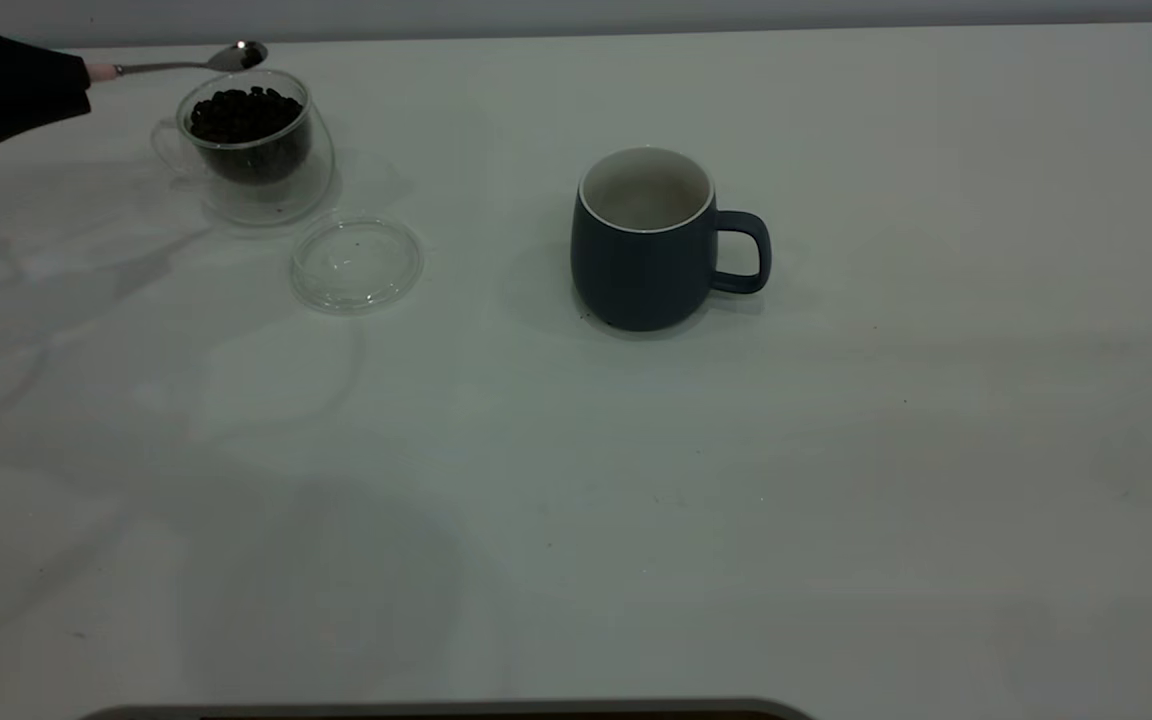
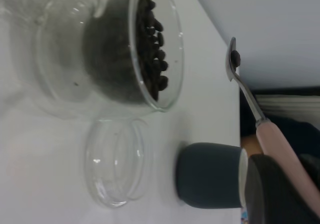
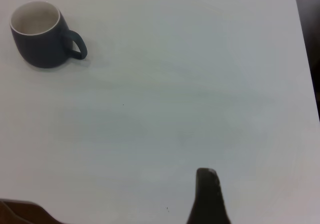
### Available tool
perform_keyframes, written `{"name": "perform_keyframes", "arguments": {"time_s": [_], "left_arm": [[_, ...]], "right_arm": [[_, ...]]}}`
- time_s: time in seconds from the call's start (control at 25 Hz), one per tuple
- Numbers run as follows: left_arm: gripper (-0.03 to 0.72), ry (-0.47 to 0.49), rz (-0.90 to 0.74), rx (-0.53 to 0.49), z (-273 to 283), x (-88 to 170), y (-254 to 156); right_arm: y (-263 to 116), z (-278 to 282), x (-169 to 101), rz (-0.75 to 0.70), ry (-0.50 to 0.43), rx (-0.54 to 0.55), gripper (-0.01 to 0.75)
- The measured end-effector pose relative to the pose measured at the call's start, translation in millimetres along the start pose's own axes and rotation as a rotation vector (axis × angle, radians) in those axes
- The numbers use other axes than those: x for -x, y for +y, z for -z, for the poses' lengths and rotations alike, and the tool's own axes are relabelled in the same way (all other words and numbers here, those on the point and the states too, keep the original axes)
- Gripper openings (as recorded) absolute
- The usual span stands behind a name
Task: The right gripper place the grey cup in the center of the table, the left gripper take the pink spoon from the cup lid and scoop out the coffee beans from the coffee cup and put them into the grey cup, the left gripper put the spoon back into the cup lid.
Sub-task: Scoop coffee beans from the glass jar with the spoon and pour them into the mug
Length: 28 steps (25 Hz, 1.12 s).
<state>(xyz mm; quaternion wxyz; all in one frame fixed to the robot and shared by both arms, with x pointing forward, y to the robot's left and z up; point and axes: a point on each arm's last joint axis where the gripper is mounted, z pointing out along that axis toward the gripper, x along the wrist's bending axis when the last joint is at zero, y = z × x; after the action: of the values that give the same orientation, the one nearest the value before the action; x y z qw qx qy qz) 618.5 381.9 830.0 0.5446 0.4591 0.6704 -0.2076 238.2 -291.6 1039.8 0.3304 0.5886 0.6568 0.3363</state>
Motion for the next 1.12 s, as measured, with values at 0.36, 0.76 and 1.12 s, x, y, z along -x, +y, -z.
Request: {"name": "perform_keyframes", "arguments": {"time_s": [0.36,0.76,1.12], "left_arm": [[0.115,-0.061,-0.003,-0.017,0.4,5.5,-1.6],[0.115,-0.082,-0.03,-0.104,-30.2,19.3,-13.9],[0.115,-0.113,-0.071,-0.23,-72.2,39.7,-37.6]], "right_arm": [[0.0,0.0,0.0,0.0,0.0,0.0,0.59],[0.0,0.0,0.0,0.0,0.0,0.0,0.59],[0.0,0.0,0.0,0.0,0.0,0.0,0.59]]}}
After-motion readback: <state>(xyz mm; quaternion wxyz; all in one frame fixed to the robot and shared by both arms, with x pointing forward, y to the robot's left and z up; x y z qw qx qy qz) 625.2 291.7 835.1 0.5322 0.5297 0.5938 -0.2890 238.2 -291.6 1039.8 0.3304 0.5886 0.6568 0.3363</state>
